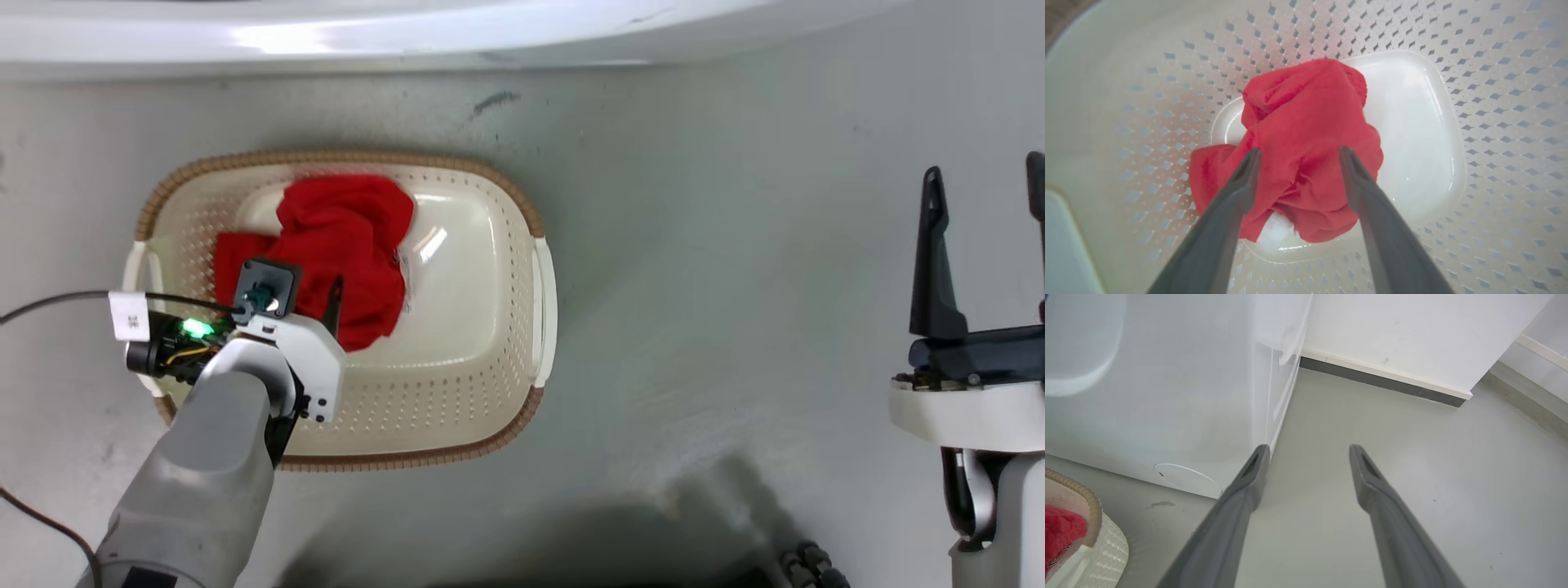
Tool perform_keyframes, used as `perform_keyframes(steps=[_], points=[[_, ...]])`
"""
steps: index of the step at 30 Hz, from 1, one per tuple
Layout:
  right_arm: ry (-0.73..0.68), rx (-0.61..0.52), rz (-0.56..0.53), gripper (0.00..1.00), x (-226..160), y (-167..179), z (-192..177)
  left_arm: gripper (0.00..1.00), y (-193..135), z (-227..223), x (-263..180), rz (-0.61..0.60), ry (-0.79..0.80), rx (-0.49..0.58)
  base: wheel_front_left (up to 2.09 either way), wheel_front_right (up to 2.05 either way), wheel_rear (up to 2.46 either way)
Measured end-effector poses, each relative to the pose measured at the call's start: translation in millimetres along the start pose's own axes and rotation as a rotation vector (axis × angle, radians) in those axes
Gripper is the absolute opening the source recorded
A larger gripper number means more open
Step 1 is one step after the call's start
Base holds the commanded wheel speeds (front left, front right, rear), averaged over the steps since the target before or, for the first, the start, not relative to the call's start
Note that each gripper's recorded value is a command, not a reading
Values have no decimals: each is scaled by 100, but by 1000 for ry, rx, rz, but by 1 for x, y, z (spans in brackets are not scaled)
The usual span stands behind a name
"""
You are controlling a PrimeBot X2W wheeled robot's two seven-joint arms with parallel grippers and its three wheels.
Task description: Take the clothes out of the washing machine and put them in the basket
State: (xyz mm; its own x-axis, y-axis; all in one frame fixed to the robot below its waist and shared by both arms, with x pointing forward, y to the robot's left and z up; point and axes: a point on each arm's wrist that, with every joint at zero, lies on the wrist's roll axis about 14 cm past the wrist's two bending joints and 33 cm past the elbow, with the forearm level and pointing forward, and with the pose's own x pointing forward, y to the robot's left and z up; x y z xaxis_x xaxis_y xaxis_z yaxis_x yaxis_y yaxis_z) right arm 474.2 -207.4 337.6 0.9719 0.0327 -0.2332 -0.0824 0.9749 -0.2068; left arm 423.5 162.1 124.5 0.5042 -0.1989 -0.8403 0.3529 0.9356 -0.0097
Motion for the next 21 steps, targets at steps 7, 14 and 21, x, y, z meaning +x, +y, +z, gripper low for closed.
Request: perform_keyframes(steps=[7, 14, 21], points=[[-61, 17, -16, 100, -12, -7, 35, 100, -1, 54, -40, 11, -184, -7, 0, 0, 0], [-120, 46, -25, 100, -33, -11, 68, 100, 1, 83, -95, 47, -329, -20, 0, 0, 0], [-184, 60, -36, 100, -56, -15, 98, 100, 2, 109, -144, 80, -472, -13, 0, 0, 0]])
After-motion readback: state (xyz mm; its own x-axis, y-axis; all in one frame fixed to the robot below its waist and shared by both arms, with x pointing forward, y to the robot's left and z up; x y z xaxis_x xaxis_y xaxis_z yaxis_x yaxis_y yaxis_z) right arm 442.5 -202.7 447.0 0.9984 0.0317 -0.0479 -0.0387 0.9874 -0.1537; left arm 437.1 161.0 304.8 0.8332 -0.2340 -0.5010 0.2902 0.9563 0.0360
